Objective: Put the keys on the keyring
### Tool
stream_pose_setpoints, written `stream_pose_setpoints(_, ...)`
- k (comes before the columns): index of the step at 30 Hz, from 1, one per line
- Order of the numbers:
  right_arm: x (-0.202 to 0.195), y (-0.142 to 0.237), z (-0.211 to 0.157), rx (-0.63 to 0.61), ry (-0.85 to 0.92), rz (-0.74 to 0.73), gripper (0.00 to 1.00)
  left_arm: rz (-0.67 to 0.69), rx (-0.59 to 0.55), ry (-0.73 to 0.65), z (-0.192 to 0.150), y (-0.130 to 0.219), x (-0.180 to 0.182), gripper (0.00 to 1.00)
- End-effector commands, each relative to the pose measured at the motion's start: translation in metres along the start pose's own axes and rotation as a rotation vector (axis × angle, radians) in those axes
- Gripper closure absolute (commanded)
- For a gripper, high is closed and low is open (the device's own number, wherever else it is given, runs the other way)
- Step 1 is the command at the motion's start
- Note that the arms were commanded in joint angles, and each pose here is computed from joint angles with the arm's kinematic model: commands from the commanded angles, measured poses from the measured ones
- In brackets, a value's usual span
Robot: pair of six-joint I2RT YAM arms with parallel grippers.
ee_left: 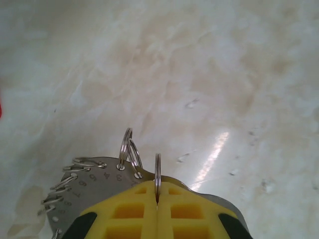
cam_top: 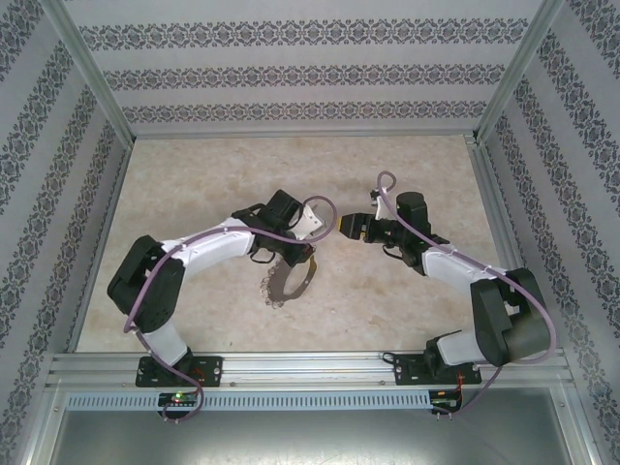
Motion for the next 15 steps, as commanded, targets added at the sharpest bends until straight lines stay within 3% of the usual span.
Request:
stream_pose_setpoints(1, 0.026, 0.007, 0.015, -0.019, 0.145, 0.122, 0.45, -0.037, -0.102, -0.091, 0.025, 0.036, -0.005, 1.00)
stream_pose_setpoints(9, 0.052, 0.016, 0.026, -0.029, 0.235, 0.217, 0.64, -0.027, -0.222, -0.160, 0.049, 0.073, -0.002, 1.00)
stream_pose_setpoints(15, 0.078, 0.029, 0.032, -0.043, 0.281, 0.282, 0.65, -0.044, -0.299, -0.224, 0.072, 0.094, -0.003, 1.00)
Point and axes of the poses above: each hand's point on the last joint's axis, 136 mm out from that joint toward the fingers, its own y axis back along the fingers, its own x axis along the line the jaws close on, z = x × y, the point moved 7 cm from there along y, back along the fingers, and after that the axes turned 10 degrees about -y, right-handed, at the moved point
